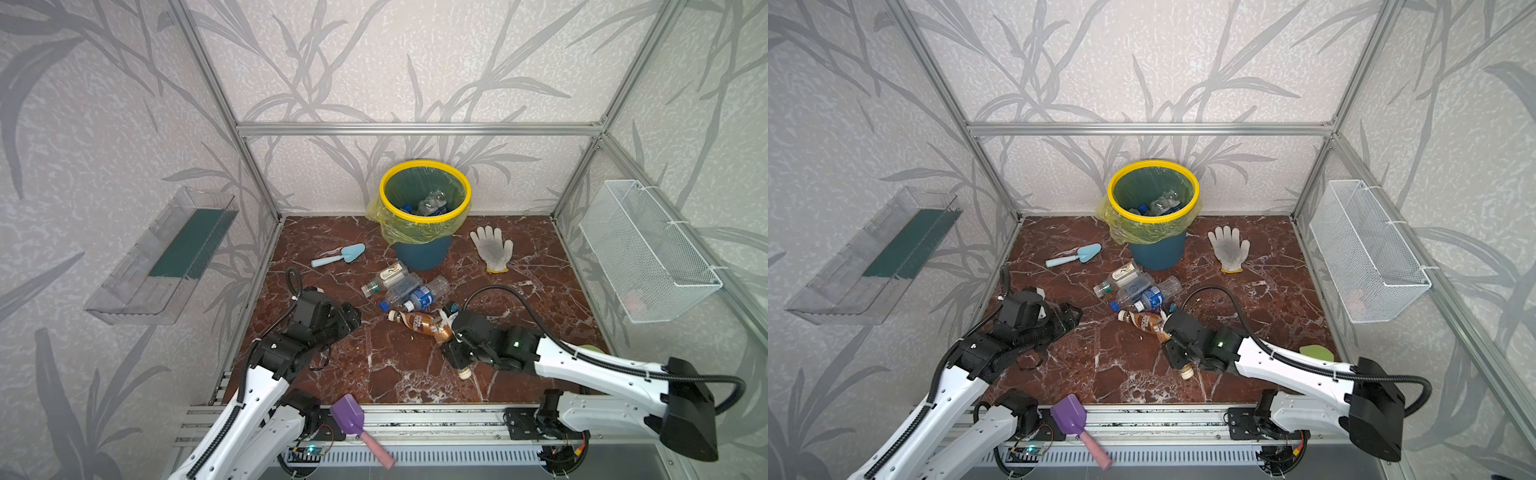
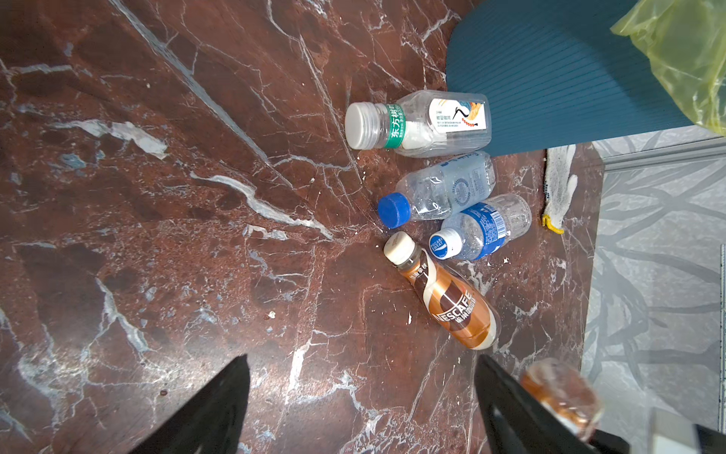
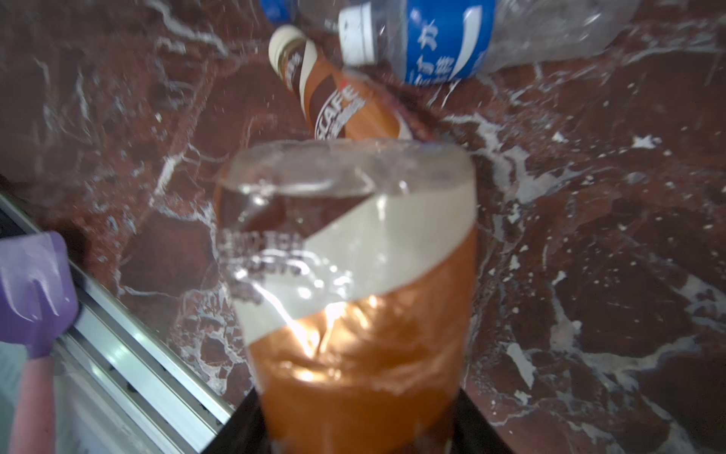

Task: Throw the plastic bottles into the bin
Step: 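Swing the right gripper over the bin and open it, then withdraw the right gripper toward the front, then reach toward the pile, then lower the right gripper and close it on the white-cap Nescafe bottle, then lift the Nescafe bottle with the right gripper and carry it over the bin, then open the right gripper to drop the Nescafe bottle into the bin, then withdraw the right gripper from the bin toward the front, then reach the left gripper to the blue-label water bottle and close on it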

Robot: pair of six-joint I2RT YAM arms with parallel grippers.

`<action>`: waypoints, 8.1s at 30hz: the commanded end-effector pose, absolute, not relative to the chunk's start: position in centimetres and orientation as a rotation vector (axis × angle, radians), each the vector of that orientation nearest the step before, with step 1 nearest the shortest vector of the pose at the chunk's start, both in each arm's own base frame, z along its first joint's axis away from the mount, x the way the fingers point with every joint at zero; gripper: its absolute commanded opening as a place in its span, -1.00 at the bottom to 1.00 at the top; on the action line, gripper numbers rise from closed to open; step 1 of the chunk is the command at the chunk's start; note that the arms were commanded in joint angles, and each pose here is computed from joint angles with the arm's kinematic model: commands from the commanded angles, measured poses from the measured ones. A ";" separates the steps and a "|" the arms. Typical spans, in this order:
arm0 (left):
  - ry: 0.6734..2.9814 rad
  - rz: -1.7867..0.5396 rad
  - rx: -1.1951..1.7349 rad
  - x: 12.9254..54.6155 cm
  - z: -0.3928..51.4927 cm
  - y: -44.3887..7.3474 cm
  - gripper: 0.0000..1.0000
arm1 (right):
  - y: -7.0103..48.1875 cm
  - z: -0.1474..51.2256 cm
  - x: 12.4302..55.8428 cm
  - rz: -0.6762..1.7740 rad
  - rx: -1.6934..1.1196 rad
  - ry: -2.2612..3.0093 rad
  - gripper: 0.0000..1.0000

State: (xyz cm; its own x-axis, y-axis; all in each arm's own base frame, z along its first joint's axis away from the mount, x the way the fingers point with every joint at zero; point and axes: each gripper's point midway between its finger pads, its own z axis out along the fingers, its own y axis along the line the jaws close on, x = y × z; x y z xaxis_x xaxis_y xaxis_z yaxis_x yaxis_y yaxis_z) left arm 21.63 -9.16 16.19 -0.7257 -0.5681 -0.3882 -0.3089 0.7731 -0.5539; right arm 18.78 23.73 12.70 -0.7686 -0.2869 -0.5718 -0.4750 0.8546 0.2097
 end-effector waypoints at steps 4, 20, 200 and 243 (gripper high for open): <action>2.371 -0.655 -0.614 22.7 18.0 -9.6 0.78 | 23.4 37.2 31.1 0.590 -0.344 2.037 0.14; 2.326 -0.664 -0.603 21.7 20.3 -9.0 0.79 | 16.0 41.1 33.6 0.470 -0.013 2.030 1.00; 2.381 -0.712 -0.611 22.7 19.3 -10.3 0.80 | 21.8 46.6 39.1 0.477 -0.152 2.100 0.88; 2.556 -0.458 0.191 26.5 16.9 -21.8 0.76 | 12.8 14.0 19.5 0.612 0.101 2.513 0.77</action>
